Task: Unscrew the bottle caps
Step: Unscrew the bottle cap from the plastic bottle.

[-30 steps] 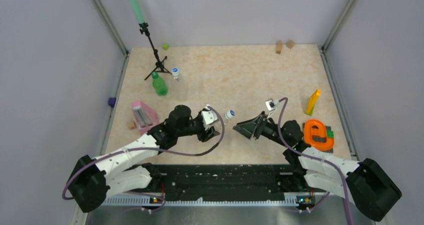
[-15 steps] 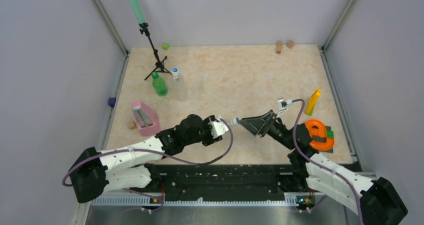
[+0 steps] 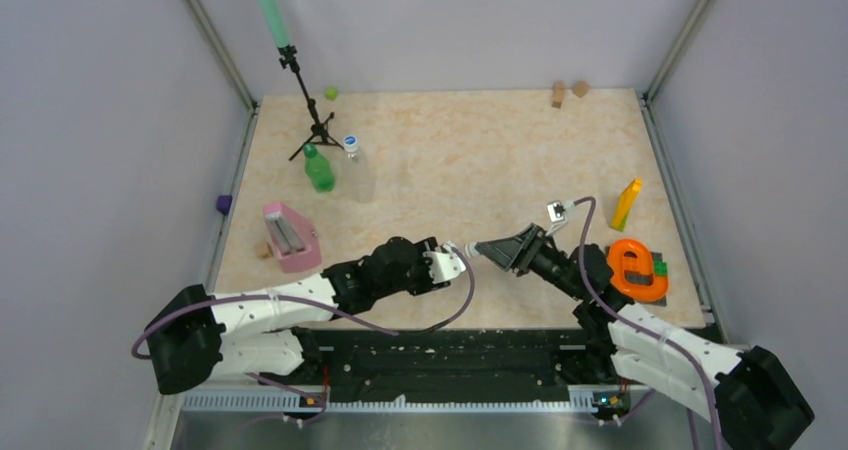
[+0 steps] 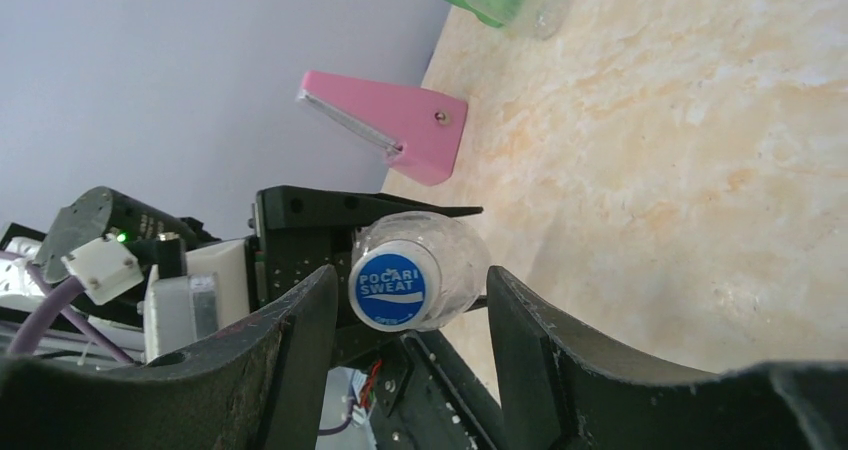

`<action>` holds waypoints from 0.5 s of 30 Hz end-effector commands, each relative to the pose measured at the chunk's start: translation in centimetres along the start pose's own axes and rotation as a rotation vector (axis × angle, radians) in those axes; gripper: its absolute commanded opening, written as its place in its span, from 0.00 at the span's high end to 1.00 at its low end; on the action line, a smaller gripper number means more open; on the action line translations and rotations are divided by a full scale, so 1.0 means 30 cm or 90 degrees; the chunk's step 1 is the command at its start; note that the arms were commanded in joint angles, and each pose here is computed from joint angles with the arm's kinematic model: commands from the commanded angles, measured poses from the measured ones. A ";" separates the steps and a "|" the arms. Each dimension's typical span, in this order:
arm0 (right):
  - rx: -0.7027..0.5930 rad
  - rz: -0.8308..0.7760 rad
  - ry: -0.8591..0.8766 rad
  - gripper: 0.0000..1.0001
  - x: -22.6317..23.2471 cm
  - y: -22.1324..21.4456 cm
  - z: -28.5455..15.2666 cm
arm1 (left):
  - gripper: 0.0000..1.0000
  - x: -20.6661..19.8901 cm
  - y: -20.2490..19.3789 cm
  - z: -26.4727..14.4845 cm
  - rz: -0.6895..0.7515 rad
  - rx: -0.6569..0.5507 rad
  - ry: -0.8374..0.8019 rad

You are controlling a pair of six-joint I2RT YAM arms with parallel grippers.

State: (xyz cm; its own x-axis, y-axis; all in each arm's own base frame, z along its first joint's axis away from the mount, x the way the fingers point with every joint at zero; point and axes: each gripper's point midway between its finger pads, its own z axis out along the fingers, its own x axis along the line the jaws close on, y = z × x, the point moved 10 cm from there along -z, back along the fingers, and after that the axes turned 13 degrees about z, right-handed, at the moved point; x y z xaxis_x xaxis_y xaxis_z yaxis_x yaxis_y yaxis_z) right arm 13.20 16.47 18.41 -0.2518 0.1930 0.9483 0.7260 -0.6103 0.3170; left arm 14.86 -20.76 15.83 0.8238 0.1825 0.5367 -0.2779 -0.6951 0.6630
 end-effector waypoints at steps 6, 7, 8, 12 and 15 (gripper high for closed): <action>0.033 0.018 0.050 0.44 0.029 -0.004 0.033 | 1.00 0.013 0.022 0.013 0.004 -0.026 0.023; 0.037 0.020 0.049 0.45 0.026 -0.005 0.037 | 1.00 0.012 0.023 0.014 0.002 -0.026 0.022; 0.039 0.020 0.049 0.47 0.026 -0.005 0.040 | 1.00 0.013 0.025 0.014 0.001 -0.027 0.020; 0.049 0.016 0.035 0.61 0.011 -0.010 0.046 | 1.00 0.016 0.034 0.009 -0.006 -0.029 0.017; 0.043 0.005 0.027 0.83 0.003 -0.009 0.043 | 1.00 0.013 0.040 0.004 -0.025 -0.023 0.006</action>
State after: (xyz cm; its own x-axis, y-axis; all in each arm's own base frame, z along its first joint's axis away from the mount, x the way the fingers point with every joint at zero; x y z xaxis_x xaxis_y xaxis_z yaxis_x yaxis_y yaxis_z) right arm 13.55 17.43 17.39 -0.2192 0.1699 0.9608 0.7840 -0.5555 0.2771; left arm 14.85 -20.71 15.43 0.8276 0.1714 0.5345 -0.2736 -0.7083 0.6508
